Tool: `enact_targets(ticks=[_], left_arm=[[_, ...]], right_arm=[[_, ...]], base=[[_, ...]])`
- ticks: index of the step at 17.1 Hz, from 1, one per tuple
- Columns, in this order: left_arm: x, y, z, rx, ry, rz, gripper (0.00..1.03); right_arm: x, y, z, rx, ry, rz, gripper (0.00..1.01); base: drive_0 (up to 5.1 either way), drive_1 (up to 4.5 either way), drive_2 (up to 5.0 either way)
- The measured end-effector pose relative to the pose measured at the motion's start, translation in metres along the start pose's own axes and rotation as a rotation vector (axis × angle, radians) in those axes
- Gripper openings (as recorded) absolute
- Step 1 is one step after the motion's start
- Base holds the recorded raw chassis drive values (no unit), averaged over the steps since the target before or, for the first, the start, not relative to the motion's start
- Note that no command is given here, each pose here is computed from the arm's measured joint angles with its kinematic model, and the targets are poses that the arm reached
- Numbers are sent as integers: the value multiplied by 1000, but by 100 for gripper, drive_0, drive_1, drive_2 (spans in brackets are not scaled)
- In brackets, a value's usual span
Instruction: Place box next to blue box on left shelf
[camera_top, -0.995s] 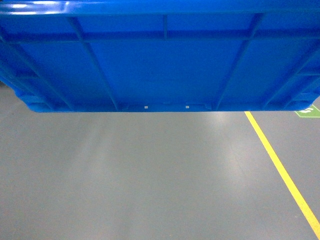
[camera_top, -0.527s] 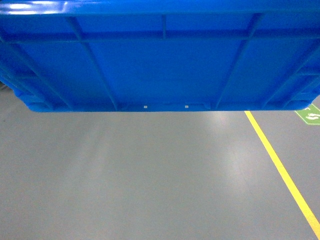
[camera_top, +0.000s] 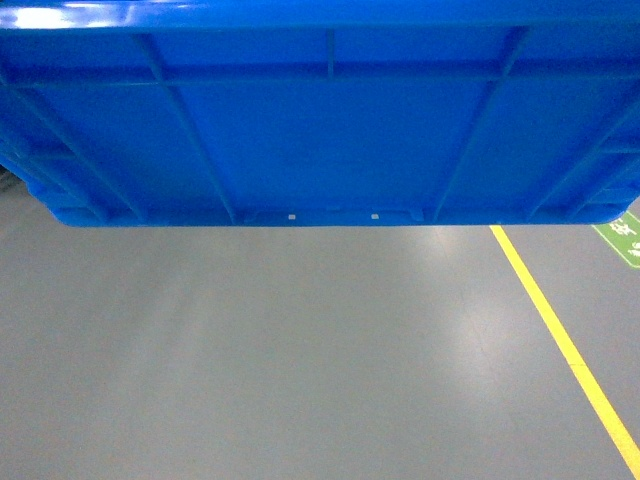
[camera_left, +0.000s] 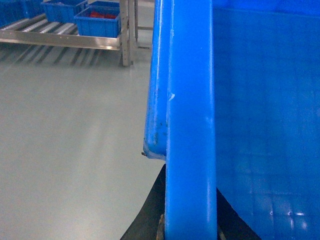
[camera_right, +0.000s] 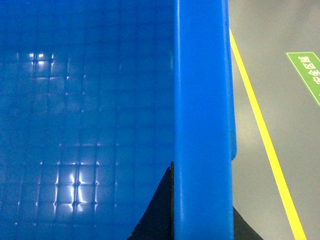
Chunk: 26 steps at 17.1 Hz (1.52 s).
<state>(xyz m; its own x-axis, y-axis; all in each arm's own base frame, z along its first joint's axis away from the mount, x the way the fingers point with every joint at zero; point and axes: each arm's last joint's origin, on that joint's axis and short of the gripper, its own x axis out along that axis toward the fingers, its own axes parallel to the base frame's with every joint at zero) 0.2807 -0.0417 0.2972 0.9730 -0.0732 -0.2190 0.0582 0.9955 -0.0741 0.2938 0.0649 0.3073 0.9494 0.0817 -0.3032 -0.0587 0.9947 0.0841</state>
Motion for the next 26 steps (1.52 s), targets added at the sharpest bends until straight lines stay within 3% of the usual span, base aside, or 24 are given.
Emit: enact_targets(ticks=[26], left_arm=[[0, 0, 0, 1, 0, 0, 6]], right_arm=[[0, 0, 0, 0, 0, 2, 7]], base=[[-3, 415, -422]])
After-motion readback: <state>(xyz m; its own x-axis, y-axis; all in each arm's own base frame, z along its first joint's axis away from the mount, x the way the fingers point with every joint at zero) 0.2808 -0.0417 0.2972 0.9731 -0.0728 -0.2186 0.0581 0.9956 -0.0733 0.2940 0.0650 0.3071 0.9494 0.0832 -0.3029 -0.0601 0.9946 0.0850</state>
